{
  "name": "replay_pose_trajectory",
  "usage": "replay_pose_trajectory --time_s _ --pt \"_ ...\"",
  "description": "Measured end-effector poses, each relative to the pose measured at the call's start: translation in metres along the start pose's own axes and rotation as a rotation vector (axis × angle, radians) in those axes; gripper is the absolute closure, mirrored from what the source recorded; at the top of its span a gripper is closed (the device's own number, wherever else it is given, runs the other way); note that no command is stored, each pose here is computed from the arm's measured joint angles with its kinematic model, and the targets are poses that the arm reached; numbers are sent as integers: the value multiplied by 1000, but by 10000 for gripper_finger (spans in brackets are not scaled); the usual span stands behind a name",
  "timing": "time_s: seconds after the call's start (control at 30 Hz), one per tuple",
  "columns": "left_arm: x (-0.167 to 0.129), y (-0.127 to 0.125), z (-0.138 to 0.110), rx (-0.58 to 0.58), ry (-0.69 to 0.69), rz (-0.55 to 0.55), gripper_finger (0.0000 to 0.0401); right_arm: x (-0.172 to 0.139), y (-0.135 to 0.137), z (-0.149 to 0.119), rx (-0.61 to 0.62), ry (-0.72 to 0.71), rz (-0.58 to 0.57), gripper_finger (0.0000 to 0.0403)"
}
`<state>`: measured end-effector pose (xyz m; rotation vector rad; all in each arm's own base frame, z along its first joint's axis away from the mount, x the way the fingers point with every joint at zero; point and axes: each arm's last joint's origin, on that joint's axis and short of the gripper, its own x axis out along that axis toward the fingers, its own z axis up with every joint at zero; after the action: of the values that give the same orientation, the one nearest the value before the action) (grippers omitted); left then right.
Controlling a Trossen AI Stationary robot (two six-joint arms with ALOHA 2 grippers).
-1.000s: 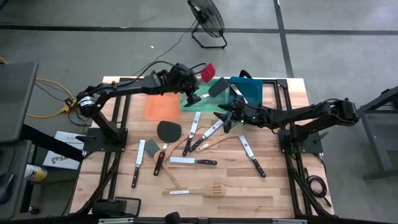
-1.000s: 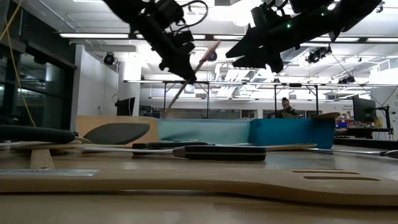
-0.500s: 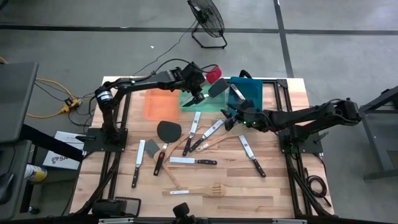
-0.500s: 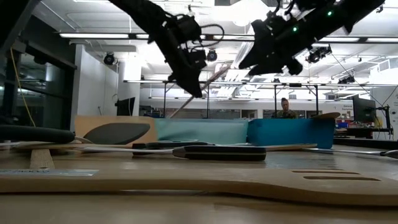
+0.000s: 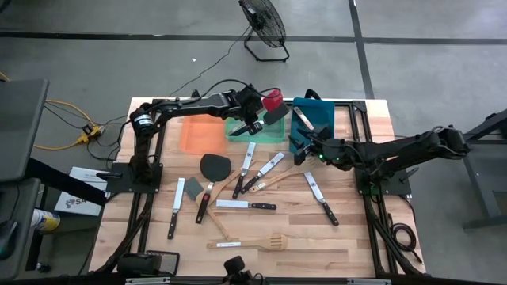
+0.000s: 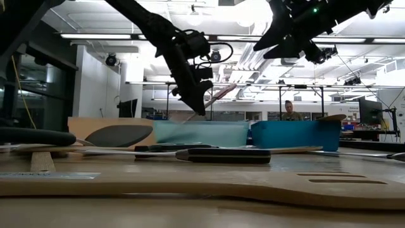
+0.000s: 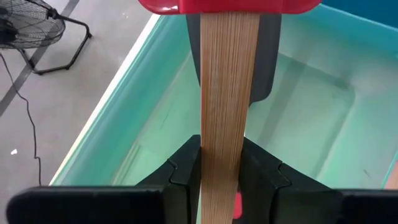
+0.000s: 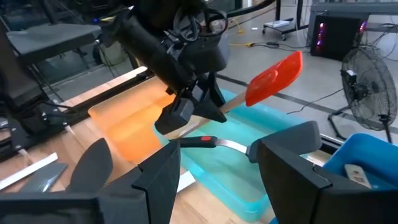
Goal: Pick & Place Kitchen Items
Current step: Put the red spatula into the green bin
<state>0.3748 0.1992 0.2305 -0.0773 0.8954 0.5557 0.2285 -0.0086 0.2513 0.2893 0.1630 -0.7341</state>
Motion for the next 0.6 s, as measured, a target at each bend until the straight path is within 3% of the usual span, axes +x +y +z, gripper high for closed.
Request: replay_pose_trajectory --time_s 0.37,0.6 --pt "0 -1 0 6 0 -17 312 0 0 -1 -4 7 -3 199" --pt "0 -1 -3 10 24 -40 250 0 -1 -1 -5 9 -4 199"
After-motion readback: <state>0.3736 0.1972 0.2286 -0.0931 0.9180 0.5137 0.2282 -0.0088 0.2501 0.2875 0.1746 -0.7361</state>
